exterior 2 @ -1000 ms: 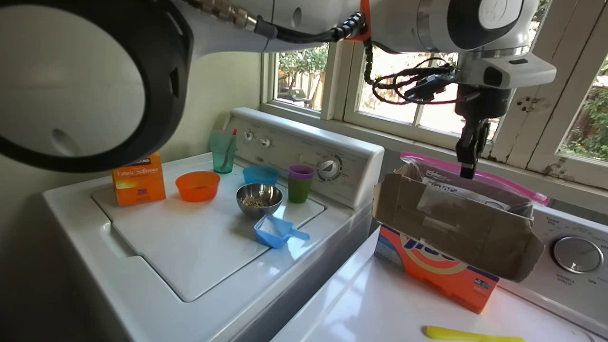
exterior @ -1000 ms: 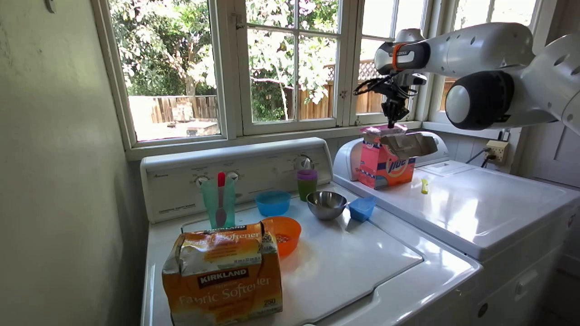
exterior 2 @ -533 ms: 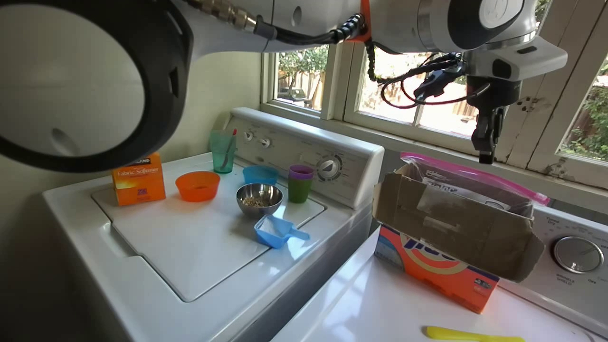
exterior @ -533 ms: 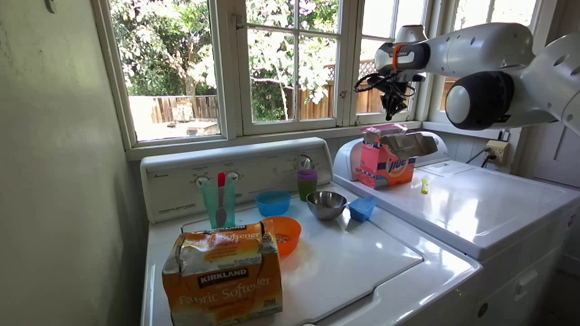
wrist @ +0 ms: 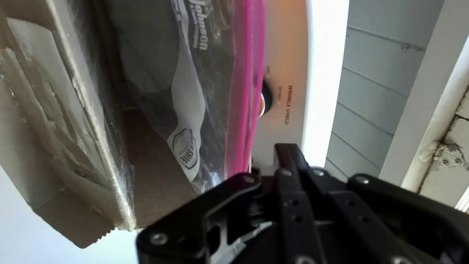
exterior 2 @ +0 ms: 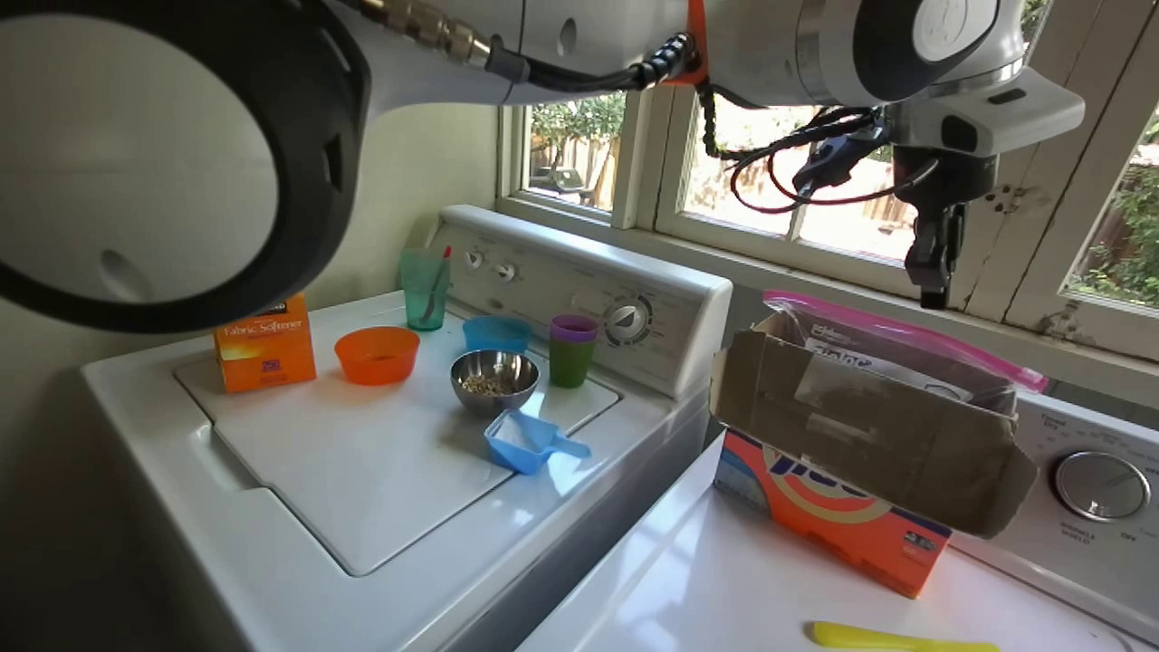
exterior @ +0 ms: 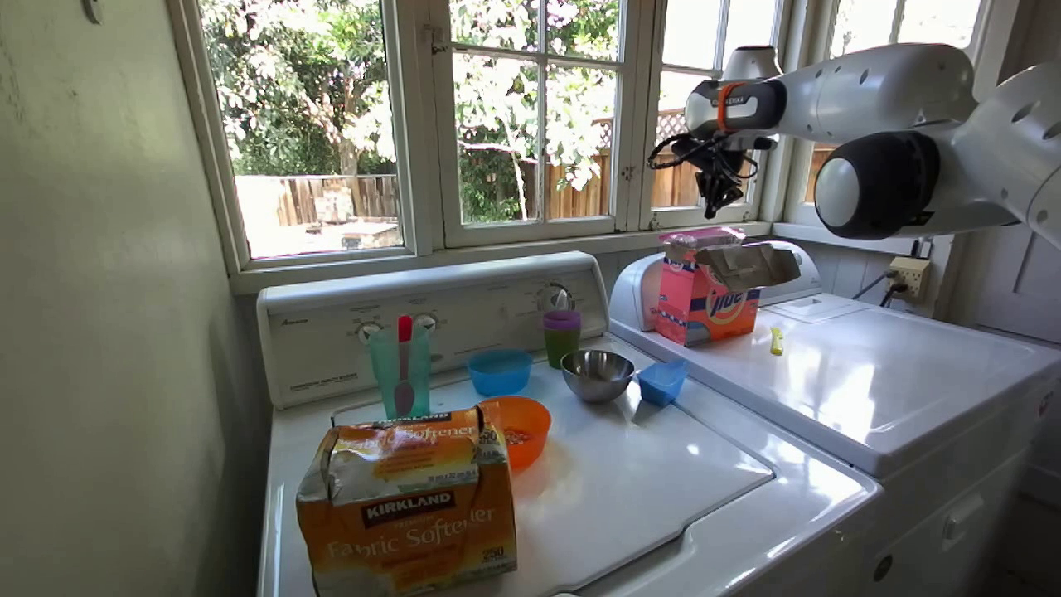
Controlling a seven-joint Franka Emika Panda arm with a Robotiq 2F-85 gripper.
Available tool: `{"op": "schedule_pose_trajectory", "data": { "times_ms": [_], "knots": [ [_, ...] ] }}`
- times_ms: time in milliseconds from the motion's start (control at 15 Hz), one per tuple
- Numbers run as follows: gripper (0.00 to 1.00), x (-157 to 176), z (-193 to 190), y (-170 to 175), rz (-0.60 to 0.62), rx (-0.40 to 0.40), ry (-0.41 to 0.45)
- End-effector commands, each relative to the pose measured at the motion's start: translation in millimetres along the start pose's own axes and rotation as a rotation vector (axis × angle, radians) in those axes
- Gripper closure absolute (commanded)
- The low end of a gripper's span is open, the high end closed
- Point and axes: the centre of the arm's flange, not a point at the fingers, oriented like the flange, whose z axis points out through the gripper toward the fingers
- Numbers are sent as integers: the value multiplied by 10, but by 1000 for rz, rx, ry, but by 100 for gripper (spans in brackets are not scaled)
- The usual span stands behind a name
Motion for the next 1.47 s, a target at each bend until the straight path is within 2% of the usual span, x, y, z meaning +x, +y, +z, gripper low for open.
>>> {"op": "schedule_pose_trajectory", "data": {
  "times_ms": [0, 333, 667, 800, 1133, 1400],
  "knots": [
    [100, 71, 225, -149, 3, -12, 15],
    [100, 71, 394, -146, 5, -35, 9],
    [100, 49, 302, -117, 17, -58, -11],
    [100, 33, 199, -96, 28, -90, -25],
    [100, -35, -53, -5, 45, -232, -66],
    [100, -74, -65, 45, 49, -337, -89]
  ]
}}
